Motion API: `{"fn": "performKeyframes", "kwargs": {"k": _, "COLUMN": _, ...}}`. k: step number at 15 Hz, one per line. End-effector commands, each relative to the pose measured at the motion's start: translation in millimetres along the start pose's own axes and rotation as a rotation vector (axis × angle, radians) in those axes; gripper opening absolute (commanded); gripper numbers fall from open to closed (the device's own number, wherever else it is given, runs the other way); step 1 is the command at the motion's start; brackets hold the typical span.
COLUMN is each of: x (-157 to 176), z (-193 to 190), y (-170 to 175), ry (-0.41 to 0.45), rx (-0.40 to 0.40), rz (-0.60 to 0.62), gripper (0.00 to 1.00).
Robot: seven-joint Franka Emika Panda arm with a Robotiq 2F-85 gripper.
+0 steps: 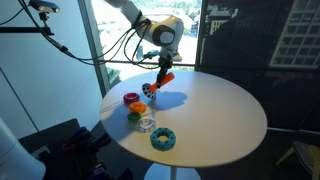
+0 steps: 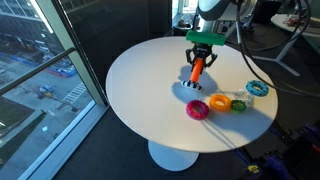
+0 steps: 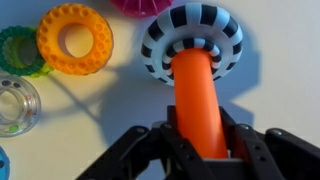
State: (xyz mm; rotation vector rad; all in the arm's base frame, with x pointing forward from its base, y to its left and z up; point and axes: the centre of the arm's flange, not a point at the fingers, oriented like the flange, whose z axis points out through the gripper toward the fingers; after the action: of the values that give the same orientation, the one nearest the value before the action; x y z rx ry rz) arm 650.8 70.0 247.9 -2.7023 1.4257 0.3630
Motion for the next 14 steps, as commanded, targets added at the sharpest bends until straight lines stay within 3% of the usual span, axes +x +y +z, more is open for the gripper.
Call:
{"fn": "performKeyframes", "kwargs": {"k": 1, "x": 9, "z": 20, "y": -7, "ry": -0.080, "rx": -0.041, "rz": -0.021, "gripper": 0.16}}
{"fn": "performKeyframes", "kwargs": {"k": 8, "x": 10, "z": 32, "y": -7, "ry": -0.180, "rx": -0.105, "rz": -0.029, "gripper": 0.16}}
{"fn": "performKeyframes", "kwargs": {"k": 14, "x": 15, "z": 48, "y": -7, "ry": -0.205, "rx": -0.151, "rz": -0.013, "gripper": 0.16}}
